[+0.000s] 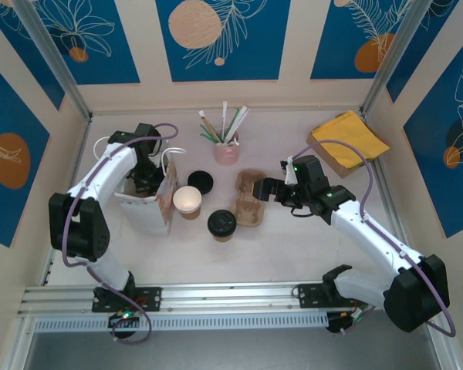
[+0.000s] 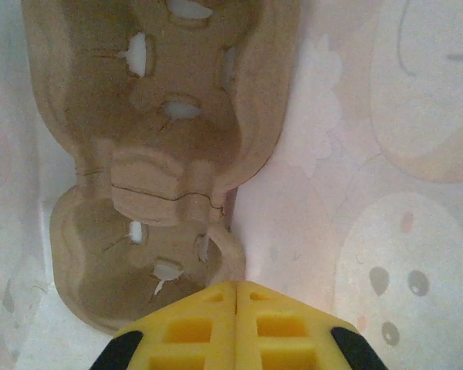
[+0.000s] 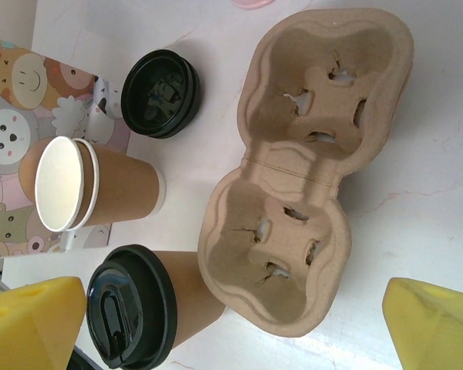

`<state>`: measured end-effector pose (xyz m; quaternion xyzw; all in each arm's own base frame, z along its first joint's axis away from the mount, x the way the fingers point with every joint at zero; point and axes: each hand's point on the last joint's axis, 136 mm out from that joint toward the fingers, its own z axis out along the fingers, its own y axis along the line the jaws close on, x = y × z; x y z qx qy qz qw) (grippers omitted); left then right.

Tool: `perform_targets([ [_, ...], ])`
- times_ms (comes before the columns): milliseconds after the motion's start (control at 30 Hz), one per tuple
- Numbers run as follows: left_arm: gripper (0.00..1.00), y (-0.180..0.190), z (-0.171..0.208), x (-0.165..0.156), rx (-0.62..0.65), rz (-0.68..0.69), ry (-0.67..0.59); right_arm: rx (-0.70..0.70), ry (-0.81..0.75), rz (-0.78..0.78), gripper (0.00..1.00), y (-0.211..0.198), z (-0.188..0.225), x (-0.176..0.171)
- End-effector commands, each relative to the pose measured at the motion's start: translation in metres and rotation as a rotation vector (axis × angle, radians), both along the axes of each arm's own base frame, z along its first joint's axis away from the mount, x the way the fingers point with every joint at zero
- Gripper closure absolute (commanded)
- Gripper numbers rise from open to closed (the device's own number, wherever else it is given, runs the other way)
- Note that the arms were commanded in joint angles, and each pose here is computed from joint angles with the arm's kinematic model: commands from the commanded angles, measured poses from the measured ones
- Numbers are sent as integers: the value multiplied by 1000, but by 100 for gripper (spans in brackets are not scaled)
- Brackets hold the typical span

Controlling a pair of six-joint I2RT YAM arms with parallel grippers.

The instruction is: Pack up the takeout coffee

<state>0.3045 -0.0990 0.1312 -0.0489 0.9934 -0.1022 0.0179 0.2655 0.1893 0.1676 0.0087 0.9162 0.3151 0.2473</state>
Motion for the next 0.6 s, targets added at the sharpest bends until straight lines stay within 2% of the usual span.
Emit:
perform_targets([
  [0,100,0,9,3,-48,36,-33,13,-19,34,1,7,12,-1],
  [567,100,3,11,8,-62,49,-64,10,-13,42,1,12,10,0],
])
